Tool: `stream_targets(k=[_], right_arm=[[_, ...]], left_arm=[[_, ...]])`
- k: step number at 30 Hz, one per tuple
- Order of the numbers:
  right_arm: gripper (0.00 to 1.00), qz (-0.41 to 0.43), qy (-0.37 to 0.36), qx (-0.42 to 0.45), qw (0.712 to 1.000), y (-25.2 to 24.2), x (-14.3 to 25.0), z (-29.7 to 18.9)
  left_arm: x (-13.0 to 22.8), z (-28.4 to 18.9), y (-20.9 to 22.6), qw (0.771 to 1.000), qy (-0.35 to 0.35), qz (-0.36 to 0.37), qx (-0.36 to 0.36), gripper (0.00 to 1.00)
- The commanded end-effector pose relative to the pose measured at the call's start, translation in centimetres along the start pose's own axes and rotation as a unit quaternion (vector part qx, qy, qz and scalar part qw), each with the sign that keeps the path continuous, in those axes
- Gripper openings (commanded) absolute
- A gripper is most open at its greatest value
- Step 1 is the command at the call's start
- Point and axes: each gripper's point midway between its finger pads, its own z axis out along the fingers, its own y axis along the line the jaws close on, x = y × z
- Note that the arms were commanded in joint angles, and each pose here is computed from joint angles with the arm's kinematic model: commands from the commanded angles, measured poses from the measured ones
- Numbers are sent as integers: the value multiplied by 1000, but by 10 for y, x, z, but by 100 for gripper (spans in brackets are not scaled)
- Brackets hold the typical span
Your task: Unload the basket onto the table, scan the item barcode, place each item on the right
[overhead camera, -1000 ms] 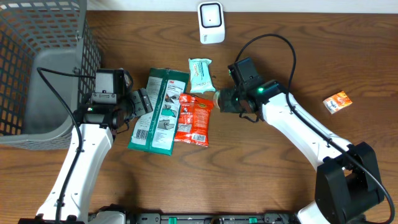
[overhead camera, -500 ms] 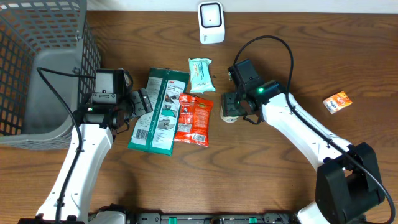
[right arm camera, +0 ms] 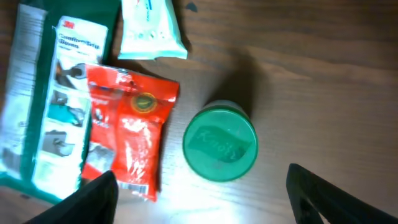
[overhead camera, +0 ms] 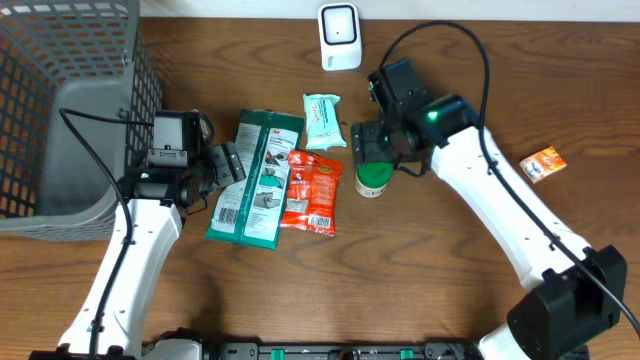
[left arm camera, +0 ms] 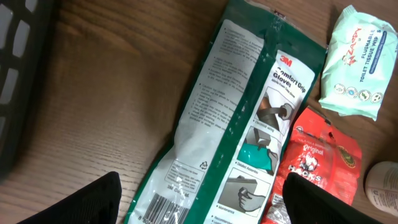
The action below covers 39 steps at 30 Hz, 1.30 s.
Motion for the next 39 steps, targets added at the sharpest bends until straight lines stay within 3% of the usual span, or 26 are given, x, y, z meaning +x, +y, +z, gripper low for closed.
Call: stream_targets(k=[1, 12, 23, 27, 29, 30, 31, 36, 39], right_arm=[[89, 9, 9, 0, 1000, 5, -1, -1], [91, 9, 128, 62, 990, -14, 35, 80], [82, 8, 167, 82, 983, -21, 51, 103], [74, -27, 167, 77, 983, -21, 51, 104], [64, -77, 171, 68, 980, -21, 51, 104], [51, -105, 173, 63, 977, -21, 51, 104], [49, -120, 174, 61, 976, -21, 51, 104], [58, -153, 164, 93, 970, -34, 44, 103], [71, -149, 168, 74, 972, -27, 47, 103]], left_arm=[[-6, -3, 0, 1000, -9, -6, -3, 83], [-6, -3, 0, 1000, -9, -6, -3, 83], [-6, -3, 0, 1000, -9, -6, -3, 83], [-6, -3, 0, 1000, -9, -6, -3, 83], [-6, -3, 0, 1000, -9, -6, -3, 83], [-6, -3, 0, 1000, -9, -6, -3, 83], [-6, -3, 0, 1000, -9, -6, -3, 83], [-6, -3, 0, 1000, -9, -6, -3, 83], [-6, -3, 0, 1000, -9, -6, -3, 83]])
